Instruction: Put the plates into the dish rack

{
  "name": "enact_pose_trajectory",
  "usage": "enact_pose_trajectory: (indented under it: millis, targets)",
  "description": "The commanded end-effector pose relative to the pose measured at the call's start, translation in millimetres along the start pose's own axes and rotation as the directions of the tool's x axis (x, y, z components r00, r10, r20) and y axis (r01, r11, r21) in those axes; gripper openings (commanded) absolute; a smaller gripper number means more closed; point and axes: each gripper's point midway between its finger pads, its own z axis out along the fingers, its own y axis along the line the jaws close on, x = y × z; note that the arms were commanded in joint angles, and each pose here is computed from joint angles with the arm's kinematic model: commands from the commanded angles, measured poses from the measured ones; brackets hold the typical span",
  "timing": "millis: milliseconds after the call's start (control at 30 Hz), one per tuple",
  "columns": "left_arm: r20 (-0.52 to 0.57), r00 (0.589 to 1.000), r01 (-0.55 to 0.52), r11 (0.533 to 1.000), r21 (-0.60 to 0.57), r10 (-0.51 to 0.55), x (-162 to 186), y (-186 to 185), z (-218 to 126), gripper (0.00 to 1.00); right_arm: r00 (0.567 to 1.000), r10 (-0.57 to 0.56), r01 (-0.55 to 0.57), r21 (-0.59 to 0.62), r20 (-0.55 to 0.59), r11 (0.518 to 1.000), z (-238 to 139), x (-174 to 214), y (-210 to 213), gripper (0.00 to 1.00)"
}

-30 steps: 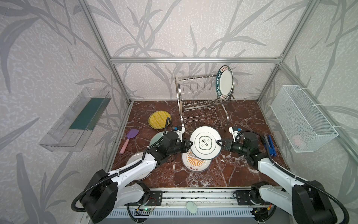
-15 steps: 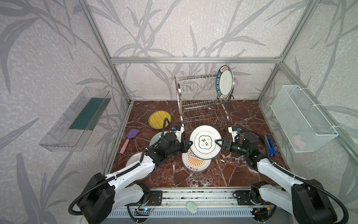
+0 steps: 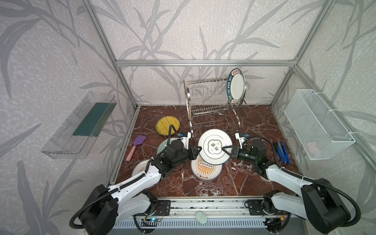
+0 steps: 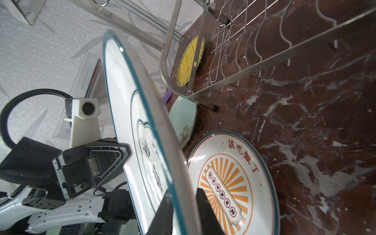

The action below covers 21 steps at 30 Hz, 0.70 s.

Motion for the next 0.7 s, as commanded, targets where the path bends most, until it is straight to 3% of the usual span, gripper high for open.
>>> enact_pose_trajectory:
  millis: [0,200,433,667]
  targets:
    - [0.084,0.996,-0.022,0.994,0.107,0.013,-21.1,-30.1,-8.6,0.00,1.000,-0.006,0.007,-0.044,0.023,0.999,3.7,-4.3,9.2,0.14]
    - [0.078,0.997,-0.023,0.995,0.102,0.015,-20.1,-29.3,-7.9,0.00,1.000,-0.010,0.011,-0.055,0.020,0.998,6.3,-4.9,12.3,0.01]
    - [0.077,0.997,-0.033,0.996,0.077,0.027,-19.8,-25.7,-8.9,0.00,0.999,-0.023,0.025,-0.041,0.028,0.999,4.0,-7.2,14.2,0.00]
    - [0.071,0.997,-0.038,0.997,0.072,0.033,-18.9,-24.9,-8.6,0.28,0.999,-0.042,0.043,-0.028,0.035,0.999,0.7,-8.8,16.9,0.00]
